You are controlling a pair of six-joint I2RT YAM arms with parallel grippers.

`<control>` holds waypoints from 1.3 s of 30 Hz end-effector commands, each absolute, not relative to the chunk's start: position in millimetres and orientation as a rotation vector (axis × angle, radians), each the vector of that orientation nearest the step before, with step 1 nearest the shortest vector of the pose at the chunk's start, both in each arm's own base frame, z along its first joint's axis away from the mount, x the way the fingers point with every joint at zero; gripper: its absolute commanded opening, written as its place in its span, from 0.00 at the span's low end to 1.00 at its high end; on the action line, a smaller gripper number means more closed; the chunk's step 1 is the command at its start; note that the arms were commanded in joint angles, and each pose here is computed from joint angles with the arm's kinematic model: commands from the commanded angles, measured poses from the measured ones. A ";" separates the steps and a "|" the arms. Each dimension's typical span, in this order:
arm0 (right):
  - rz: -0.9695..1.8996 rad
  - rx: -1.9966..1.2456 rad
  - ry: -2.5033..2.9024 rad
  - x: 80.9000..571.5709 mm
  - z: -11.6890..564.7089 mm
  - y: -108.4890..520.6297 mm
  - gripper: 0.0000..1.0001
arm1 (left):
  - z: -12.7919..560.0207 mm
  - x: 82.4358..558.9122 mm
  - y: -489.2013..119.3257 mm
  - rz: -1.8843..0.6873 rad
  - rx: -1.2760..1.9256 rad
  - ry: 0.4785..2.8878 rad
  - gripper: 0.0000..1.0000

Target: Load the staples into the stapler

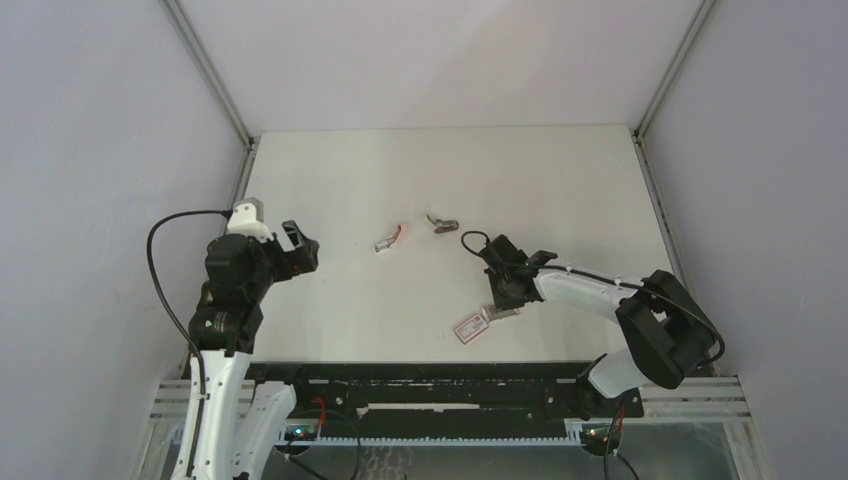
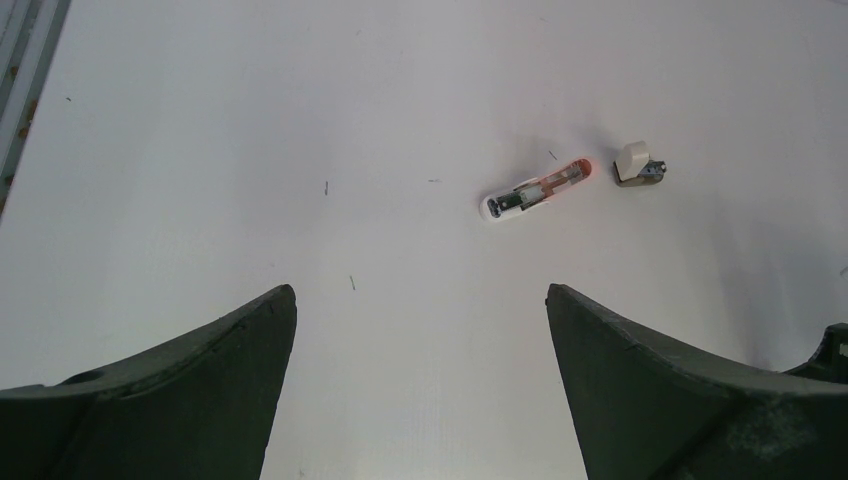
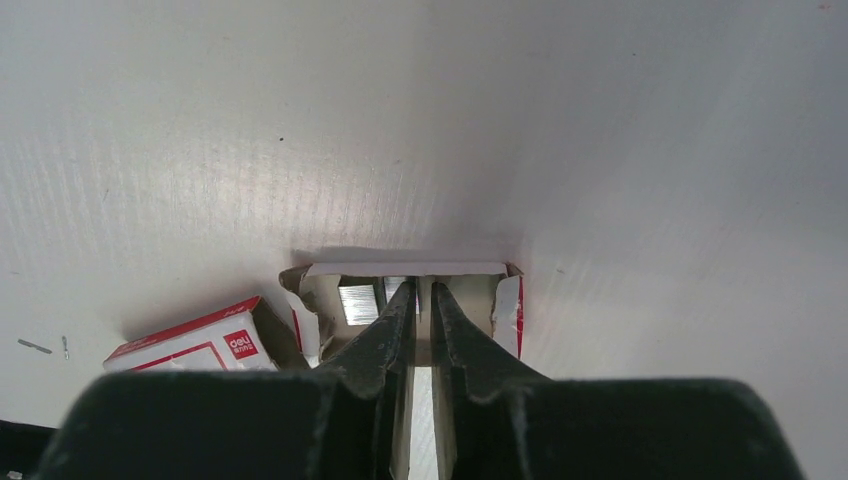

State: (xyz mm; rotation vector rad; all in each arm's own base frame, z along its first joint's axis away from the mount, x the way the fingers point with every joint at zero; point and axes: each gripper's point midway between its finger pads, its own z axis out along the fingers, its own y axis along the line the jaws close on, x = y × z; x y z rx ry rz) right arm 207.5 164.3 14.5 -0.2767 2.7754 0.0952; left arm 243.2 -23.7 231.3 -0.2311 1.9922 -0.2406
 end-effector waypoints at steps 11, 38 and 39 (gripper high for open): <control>0.071 -0.261 2.722 214.9 25.2 160.1 0.00 | 228.6 245.6 -22.4 -0.233 -0.217 1.987 0.99; 0.238 -0.331 2.666 211.1 42.7 193.0 0.26 | 228.9 245.6 -22.1 -0.232 -0.217 1.986 0.99; 0.238 -0.337 2.675 210.1 39.9 194.7 0.26 | 228.7 245.6 -22.3 -0.232 -0.216 1.987 0.99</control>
